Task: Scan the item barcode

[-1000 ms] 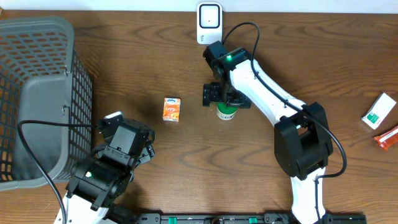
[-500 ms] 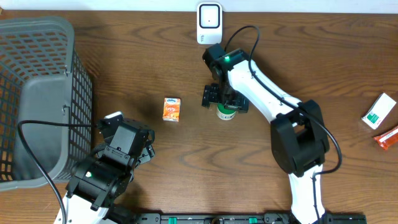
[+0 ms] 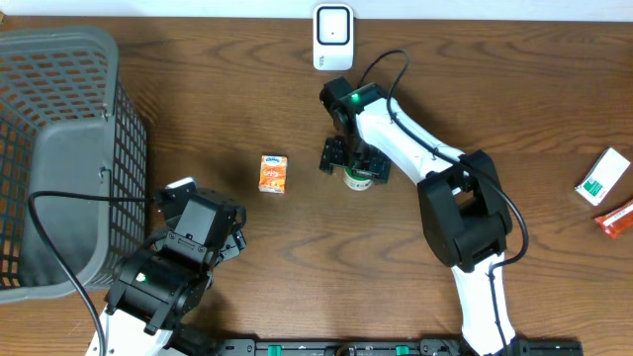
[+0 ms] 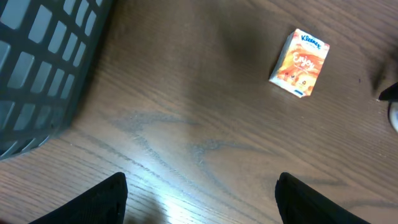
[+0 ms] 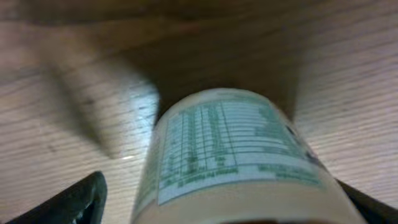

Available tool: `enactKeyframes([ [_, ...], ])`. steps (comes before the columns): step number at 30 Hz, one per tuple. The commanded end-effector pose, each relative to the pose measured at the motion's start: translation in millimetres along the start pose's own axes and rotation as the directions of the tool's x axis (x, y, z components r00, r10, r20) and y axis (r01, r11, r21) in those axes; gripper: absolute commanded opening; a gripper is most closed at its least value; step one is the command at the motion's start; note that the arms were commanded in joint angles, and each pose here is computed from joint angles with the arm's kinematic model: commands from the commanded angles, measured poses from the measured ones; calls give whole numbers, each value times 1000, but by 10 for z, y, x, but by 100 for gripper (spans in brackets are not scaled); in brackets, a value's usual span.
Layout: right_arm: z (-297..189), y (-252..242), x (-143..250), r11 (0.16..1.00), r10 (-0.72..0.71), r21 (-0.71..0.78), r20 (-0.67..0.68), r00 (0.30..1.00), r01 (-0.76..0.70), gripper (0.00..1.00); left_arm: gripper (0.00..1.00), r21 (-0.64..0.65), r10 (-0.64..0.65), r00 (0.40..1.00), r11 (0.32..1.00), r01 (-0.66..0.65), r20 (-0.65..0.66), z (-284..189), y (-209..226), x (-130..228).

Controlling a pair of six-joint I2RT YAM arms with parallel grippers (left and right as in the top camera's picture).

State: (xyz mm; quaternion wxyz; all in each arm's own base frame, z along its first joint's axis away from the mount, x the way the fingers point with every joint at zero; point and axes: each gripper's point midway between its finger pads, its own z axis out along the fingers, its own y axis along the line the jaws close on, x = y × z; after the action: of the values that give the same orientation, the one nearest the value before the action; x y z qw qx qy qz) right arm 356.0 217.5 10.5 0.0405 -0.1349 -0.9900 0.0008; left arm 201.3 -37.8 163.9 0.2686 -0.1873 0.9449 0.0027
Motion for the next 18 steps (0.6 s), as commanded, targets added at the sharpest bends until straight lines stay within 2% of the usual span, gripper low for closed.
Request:
enactKeyframes([
  [1, 247, -108, 28, 998, 35, 48, -54, 998, -32, 88, 77, -11, 9, 1000, 1000, -9, 6, 0, 19, -8],
  [5, 247, -105, 30, 998, 33, 47, -54, 998, -31, 82, 77, -11, 9, 1000, 1000, -9, 6, 0, 19, -8],
  [9, 247, -102, 43, 999, 27, 44, -62, 998, -24, 66, 77, -11, 9, 1000, 1000, -9, 7, 0, 19, -8],
  [15, 239, -94, 101, 999, 29, 36, -91, 995, -26, 59, 77, -11, 9, 1000, 1000, -8, 7, 0, 19, -9],
  [18, 238, -101, 107, 999, 30, 39, -93, 995, -27, 60, 77, -11, 8, 1000, 1000, -8, 7, 0, 18, -9],
])
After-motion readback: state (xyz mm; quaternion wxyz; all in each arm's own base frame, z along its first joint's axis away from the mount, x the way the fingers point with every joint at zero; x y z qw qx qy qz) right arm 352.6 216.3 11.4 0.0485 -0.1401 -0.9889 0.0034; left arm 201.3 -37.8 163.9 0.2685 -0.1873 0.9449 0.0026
